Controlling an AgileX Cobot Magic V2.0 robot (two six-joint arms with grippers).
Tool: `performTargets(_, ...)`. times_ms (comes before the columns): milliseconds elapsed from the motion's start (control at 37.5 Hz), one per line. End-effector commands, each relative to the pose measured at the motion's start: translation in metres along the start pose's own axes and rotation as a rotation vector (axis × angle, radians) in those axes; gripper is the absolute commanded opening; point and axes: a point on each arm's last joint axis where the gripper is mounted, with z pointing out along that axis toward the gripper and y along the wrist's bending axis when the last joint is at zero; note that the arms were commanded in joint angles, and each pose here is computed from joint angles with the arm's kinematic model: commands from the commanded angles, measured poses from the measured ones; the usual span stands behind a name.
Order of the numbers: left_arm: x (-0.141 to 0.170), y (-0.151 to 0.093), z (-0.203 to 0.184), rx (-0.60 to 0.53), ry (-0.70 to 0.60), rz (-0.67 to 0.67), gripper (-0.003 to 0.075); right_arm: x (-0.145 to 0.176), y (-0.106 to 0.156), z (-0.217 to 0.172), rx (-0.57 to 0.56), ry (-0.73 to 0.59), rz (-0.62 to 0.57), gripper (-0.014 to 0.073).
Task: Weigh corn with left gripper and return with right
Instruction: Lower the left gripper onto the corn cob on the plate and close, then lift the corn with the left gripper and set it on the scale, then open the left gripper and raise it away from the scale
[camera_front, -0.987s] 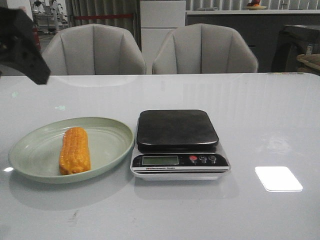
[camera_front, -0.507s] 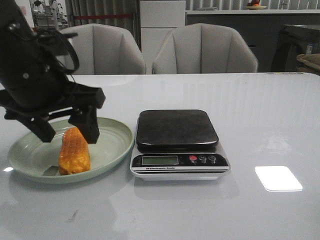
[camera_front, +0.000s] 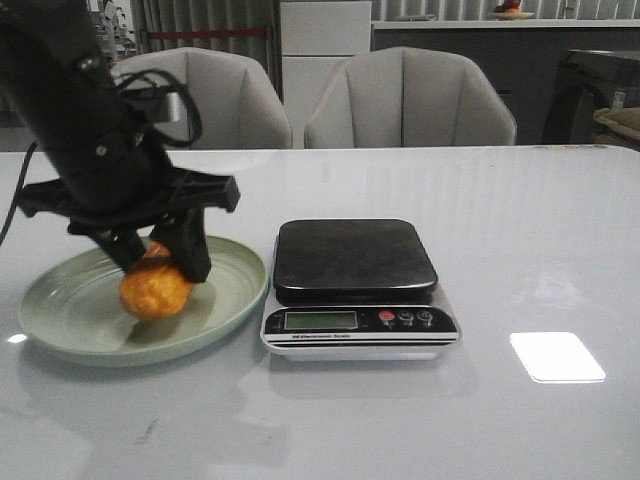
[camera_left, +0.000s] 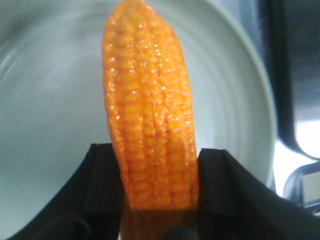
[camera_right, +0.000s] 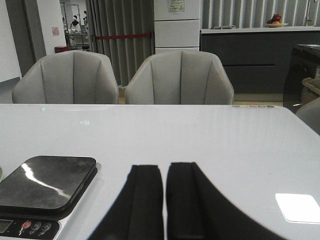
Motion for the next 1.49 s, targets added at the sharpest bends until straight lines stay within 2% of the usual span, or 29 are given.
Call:
performTargets(0,-0.023,-0.025,-0.034,0.074,-0.139,0.022,0.0143,-0.004,0.000,-0.002,-0.004,-0.083,-0.023,0.0193)
performTargets(187,-0.032,-0.063,-0.040,0.150,-0.217,0.086,0.0146,-0.004,0.000,-0.002,-0.004,-0.083,-0.023,0.0193)
performTargets(347,-0.030,-0.088,-0.026,0.218,-0.183,0.054,0.0149,-0.004,0.000,-0.002,-0.004,-0.083,-0.023,0.0193)
performTargets(507,-0.031,-0.109,-0.013,0.247,-0.177,0.079,0.0154,-0.004,0.000,-0.002,-0.004,-0.083,-0.023,0.0193)
performTargets(560,-0.032,-0.113,-0.010,0.253,-0.185,0.084,0.0183,-0.004,0.000,-0.002,-0.004,-0.083,-0.023,0.0193)
performTargets(614,-0.033,-0.116,-0.006,0.255,-0.186,0.086,0.0248,-0.004,0.000,-0.002,-0.004,-0.083,-0.023,0.0193)
performTargets(801,-0.034,-0.118,0.002,0.263,-0.181,0.068,0.0561,-0.004,0.000,-0.002,-0.004,-0.083,-0.023,0.0193)
performTargets(854,-0.035,-0.117,0.002,0.262,-0.181,0.066,0.0609,-0.004,0.000,-0.002,-0.004,-0.083,-0.023,0.0193)
performTargets(1014,-0.039,-0.115,-0.011,0.257,-0.213,0.087,0.0616,-0.004,0.000,-0.002,-0.004,-0.083,-0.023,0.0193)
performTargets(1148,-0.042,-0.109,-0.038,0.210,-0.259,0.174,0.0616,-0.004,0.000,-0.002,-0.004,-0.083,-0.023,0.0193)
performTargets(1228,-0.041,-0.105,-0.057,0.210,-0.286,0.182,0.0616,-0.004,0.000,-0.002,-0.004,-0.083,-0.023,0.0193)
performTargets(1468,-0.019,-0.084,-0.114,0.188,-0.377,0.239,0.0616,-0.004,0.000,-0.002,-0.004,-0.083,-0.023,0.0193)
